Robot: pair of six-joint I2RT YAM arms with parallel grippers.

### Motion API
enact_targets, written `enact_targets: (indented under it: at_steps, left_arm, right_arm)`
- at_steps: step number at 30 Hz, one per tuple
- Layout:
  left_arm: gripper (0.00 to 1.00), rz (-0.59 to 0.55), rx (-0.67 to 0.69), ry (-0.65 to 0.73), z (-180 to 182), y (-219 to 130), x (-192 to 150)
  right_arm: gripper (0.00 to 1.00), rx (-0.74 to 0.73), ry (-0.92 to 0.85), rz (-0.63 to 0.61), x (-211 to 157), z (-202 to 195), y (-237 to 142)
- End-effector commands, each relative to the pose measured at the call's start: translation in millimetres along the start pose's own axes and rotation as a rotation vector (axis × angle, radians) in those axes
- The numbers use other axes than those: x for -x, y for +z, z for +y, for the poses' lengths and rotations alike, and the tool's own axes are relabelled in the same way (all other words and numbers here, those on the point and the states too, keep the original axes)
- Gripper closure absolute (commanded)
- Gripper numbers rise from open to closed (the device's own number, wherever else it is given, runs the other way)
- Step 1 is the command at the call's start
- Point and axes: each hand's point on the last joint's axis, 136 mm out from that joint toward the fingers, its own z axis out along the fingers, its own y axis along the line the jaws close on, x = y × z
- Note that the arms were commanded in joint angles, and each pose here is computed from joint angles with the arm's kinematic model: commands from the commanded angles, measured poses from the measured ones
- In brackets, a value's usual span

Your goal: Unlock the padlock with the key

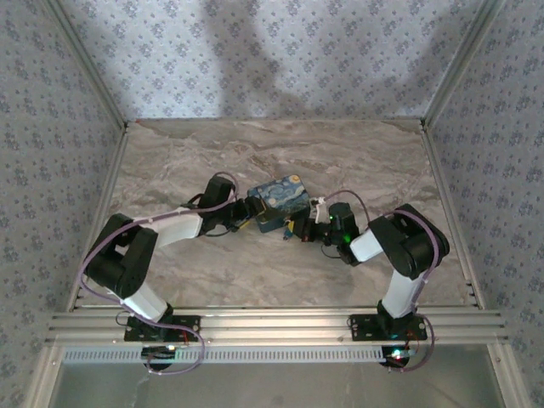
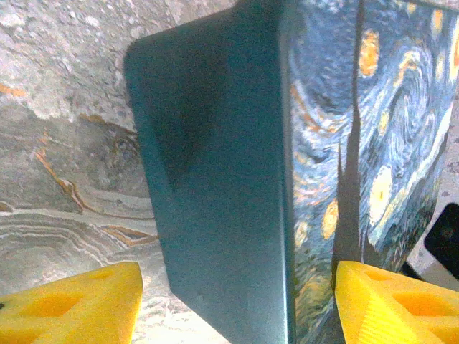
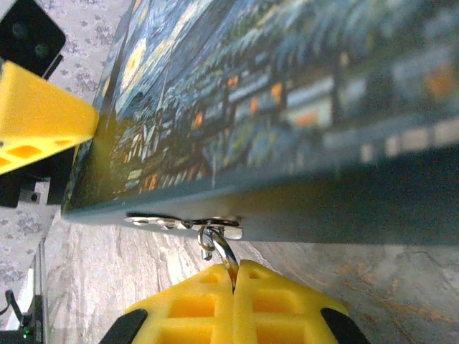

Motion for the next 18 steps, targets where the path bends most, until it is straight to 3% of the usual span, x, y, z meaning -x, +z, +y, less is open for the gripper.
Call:
enact_targets:
  at_steps: [1, 18]
  left_arm:
    - [0.30, 0.068, 0.122, -0.028, 34, 2, -28]
    - [0.30, 0.077, 0.132, -0.032, 39, 4, -33]
  right_arm:
    - [0.98, 0.005, 0.018, -0.093, 22, 5, -7]
    - [0.99, 0.004, 0.100, -0.148, 38, -2, -9]
